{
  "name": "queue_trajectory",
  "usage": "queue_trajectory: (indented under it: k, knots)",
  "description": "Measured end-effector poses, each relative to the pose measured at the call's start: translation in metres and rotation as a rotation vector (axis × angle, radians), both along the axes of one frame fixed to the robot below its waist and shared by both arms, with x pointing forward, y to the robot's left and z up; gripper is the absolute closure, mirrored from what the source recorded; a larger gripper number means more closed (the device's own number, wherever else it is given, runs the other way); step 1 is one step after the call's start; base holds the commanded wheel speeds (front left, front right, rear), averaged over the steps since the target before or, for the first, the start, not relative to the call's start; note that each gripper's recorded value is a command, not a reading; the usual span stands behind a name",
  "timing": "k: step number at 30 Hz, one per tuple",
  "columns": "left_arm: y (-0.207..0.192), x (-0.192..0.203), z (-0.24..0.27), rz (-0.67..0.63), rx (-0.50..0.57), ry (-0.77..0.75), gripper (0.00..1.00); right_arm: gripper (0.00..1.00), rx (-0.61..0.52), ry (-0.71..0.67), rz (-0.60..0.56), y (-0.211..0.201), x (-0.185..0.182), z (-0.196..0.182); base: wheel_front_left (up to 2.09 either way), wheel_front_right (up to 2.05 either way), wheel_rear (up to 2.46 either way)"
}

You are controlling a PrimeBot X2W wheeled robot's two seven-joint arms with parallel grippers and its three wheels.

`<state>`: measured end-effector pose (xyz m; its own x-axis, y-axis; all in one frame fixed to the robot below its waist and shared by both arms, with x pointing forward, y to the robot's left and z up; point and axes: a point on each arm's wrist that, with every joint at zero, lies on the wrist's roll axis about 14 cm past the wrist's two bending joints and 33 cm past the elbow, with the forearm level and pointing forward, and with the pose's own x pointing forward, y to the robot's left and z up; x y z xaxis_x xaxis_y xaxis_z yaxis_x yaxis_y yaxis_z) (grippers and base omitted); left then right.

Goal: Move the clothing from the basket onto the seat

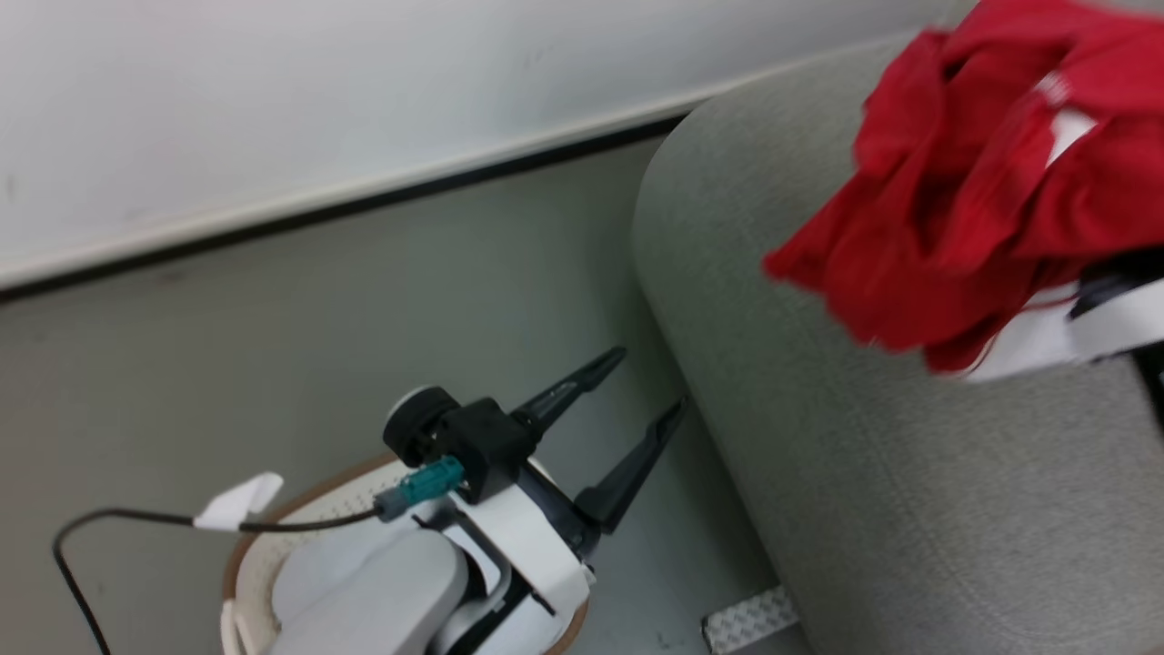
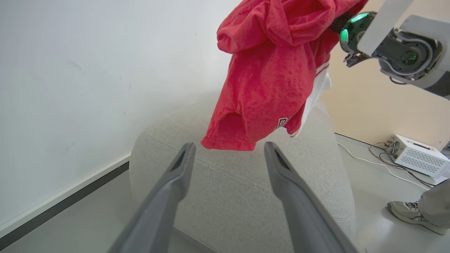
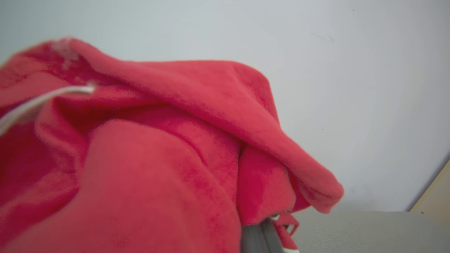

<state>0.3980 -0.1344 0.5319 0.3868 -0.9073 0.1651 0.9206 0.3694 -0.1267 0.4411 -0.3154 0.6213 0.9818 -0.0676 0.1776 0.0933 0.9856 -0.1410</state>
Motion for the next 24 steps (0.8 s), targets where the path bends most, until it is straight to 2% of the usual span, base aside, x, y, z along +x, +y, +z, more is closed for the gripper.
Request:
queue_trajectory:
  k: [7,14,19,24]
  knots:
    - [0.028,0.046,-0.035,0.072,0.017,0.053,0.00,1.00,-0.017,0.036,-0.082,-0.046,0.065,0.000,0.00,0.00,0.00]
    - [0.056,0.079,-0.073,0.153,0.029,0.112,0.00,1.00,-0.083,0.217,-0.157,-0.079,0.120,-0.052,0.00,0.00,0.00]
    - [0.077,0.091,-0.099,0.213,0.050,0.156,0.00,1.00,-0.128,0.512,-0.171,-0.083,0.137,-0.137,0.00,0.00,0.00]
    - [0.094,0.096,-0.119,0.257,0.076,0.186,0.00,1.00,-0.082,0.866,-0.234,-0.093,0.115,-0.221,0.00,0.00,0.00]
